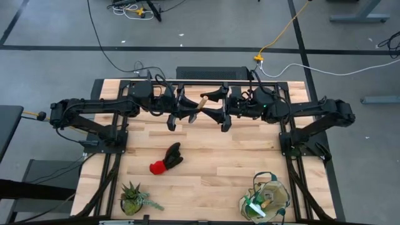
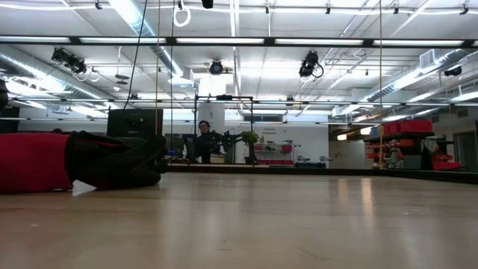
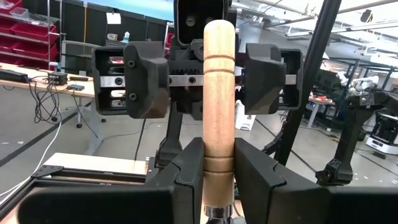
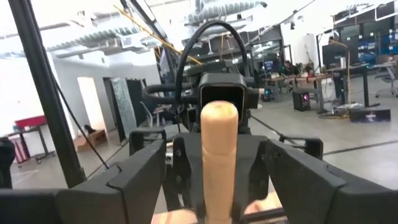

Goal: Pick & Place Garden tools in Gardening bag
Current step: Put the brown hand trowel into the gardening bag

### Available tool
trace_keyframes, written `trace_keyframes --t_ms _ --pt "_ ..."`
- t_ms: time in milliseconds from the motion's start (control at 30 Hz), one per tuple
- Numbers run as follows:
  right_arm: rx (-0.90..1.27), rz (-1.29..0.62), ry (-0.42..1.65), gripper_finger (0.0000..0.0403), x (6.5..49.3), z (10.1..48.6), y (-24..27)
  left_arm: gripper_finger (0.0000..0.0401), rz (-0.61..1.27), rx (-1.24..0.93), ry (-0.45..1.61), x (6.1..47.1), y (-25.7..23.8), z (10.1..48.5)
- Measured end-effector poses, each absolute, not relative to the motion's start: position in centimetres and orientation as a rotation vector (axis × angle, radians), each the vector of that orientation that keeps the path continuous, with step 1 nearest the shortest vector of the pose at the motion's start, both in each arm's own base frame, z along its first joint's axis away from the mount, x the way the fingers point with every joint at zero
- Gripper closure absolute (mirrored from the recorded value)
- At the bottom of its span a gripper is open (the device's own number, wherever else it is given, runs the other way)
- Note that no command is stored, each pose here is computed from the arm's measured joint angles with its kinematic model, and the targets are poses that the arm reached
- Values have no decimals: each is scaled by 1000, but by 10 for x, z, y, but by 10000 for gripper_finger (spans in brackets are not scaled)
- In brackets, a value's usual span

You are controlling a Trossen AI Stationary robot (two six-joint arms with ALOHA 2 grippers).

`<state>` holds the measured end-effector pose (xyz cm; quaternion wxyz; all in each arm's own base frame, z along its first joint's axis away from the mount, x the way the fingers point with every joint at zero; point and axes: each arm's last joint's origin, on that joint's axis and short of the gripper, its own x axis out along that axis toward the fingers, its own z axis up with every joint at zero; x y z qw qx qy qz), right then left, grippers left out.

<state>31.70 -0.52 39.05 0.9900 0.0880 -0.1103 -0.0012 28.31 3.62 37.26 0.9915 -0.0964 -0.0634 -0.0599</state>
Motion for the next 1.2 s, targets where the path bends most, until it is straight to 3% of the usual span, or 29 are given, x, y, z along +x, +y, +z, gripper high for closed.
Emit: trace_keyframes --t_ms 600,1200 --pt "184 18 -282 129 329 386 -6 326 -120 -193 -122 283 36 372" --pt "189 17 -280 213 329 385 -6 326 -117 -197 -122 283 36 372"
